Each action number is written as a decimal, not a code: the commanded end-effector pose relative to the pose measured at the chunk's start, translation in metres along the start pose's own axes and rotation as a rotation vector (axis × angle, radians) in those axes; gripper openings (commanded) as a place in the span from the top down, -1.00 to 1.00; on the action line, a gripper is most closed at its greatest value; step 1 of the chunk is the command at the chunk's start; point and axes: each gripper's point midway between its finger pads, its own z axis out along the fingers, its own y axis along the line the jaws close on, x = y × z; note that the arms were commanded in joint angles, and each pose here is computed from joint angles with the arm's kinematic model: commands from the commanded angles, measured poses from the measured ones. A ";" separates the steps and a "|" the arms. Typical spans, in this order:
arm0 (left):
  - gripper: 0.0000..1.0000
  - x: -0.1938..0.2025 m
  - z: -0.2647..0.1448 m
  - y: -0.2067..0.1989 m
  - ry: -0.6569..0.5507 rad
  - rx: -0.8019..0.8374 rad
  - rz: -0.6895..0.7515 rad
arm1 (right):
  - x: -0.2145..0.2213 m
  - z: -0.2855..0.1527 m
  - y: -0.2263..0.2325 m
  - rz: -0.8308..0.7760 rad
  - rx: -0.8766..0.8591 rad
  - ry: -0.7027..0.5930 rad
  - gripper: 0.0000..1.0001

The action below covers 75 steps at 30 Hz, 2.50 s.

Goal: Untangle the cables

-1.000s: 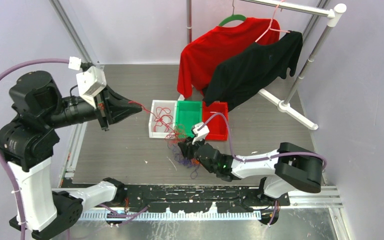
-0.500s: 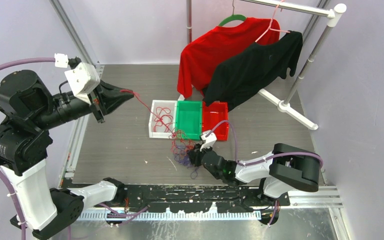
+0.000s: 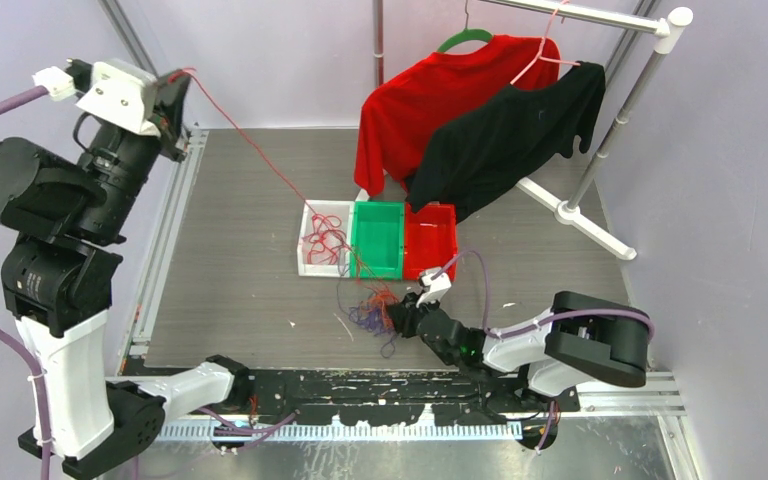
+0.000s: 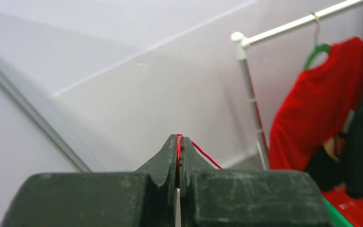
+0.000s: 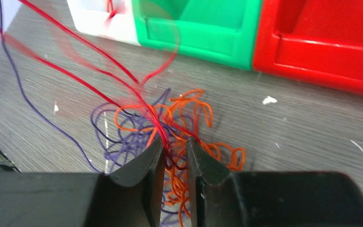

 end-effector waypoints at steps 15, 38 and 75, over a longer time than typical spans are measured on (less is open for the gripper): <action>1.00 -0.060 -0.023 0.018 -0.239 -0.069 -0.031 | -0.064 -0.038 0.018 -0.005 -0.084 -0.100 0.12; 1.00 -0.022 -0.034 -0.064 -0.117 0.317 -0.200 | -0.142 -0.017 0.228 -0.157 -0.630 -0.080 -0.28; 1.00 -0.023 -0.044 -0.066 -0.131 0.330 -0.174 | -0.144 -0.031 0.252 -0.045 -0.736 -0.054 -0.25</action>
